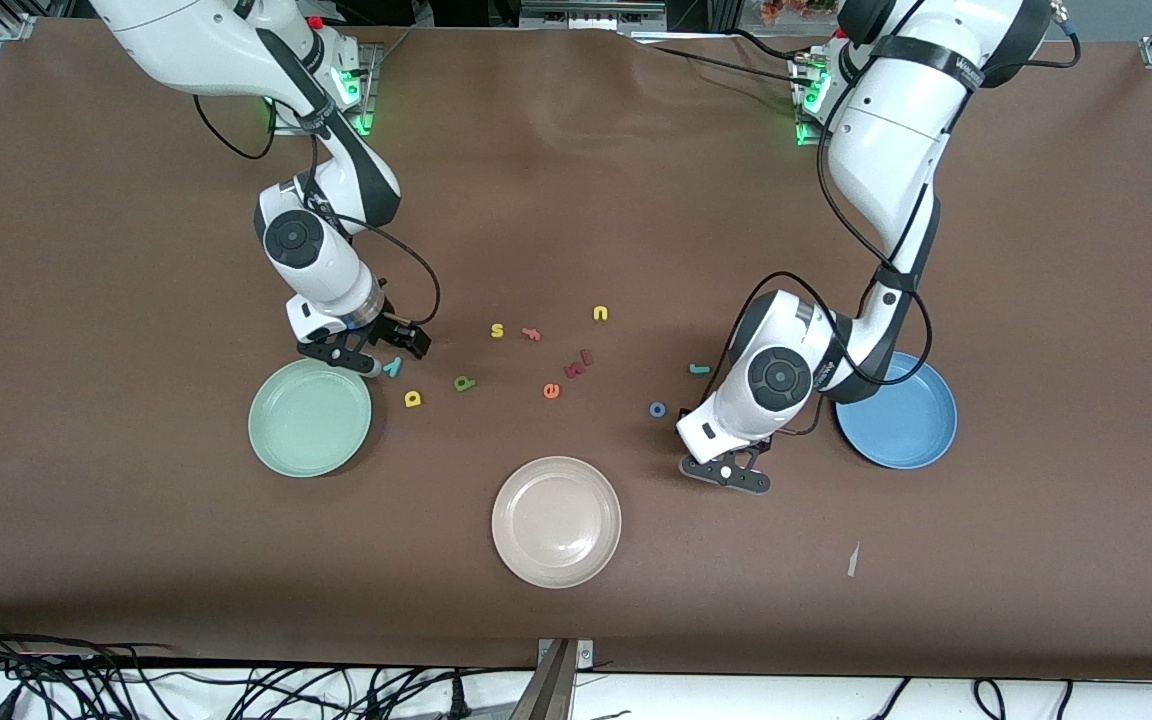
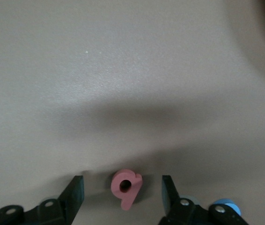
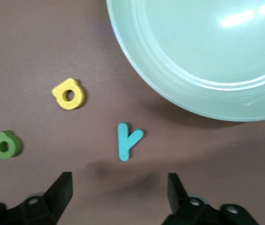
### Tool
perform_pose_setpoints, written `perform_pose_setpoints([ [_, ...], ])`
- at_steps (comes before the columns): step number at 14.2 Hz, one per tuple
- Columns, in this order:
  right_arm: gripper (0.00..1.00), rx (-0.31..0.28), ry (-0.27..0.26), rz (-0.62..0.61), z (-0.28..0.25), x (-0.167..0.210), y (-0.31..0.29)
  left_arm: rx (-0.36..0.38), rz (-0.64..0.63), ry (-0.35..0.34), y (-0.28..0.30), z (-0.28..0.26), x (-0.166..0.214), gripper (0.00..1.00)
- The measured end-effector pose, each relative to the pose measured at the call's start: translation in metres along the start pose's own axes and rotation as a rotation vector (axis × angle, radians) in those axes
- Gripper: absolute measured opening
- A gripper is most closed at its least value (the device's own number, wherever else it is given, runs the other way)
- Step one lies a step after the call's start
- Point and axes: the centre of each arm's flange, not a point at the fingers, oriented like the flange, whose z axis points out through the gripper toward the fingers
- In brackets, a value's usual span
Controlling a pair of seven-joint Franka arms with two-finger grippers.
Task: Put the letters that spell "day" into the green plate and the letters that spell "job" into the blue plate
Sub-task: 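Grasp the pink 9 with the left gripper while the right gripper aligns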
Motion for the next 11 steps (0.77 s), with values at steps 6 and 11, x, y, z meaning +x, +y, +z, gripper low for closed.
perform_pose_setpoints([
  [6,0.81,0.004,0.015,-0.014,-0.001,0.01,0.015,0.002,0.007,-0.009,0.005,0.006,-0.002,0.49],
  [11,0.76,0.007,0.014,-0.021,0.004,0.007,0.017,0.026,0.02,-0.002,0.0,0.005,0.0,0.3],
])
